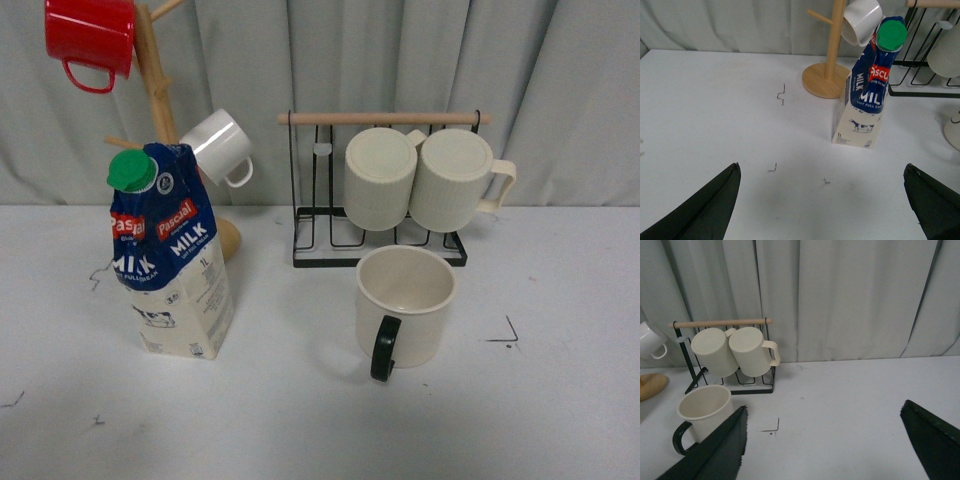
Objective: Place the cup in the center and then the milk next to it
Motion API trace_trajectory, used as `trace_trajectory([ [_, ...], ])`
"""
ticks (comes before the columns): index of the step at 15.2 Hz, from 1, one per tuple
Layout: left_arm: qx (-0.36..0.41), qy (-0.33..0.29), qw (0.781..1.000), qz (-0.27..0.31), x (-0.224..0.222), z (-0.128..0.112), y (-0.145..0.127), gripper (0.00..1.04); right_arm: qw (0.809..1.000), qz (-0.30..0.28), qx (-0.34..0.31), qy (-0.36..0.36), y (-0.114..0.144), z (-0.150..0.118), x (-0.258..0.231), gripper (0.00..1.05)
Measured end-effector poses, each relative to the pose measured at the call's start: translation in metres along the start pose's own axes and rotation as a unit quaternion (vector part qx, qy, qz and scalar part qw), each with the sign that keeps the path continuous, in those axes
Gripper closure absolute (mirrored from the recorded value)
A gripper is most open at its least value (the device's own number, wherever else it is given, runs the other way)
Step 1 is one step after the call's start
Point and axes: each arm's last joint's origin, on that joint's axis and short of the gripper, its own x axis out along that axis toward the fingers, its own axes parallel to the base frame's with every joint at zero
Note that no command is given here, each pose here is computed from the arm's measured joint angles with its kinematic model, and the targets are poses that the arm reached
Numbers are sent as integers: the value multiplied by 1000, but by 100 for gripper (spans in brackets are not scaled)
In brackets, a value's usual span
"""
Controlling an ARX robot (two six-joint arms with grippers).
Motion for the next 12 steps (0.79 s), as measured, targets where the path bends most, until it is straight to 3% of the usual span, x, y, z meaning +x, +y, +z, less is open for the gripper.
trace_trajectory([
  [1,1,4,1000,-6,11,6,-4,7,1000,0,0,1,0,0,0,4],
  [5,17,31,998,-44,71,24,-23,7,1000,0,0,0,0,0,0,6],
  [12,64,73,993,-74,133,24,-49,7,1000,0,0,1,0,0,0,6],
])
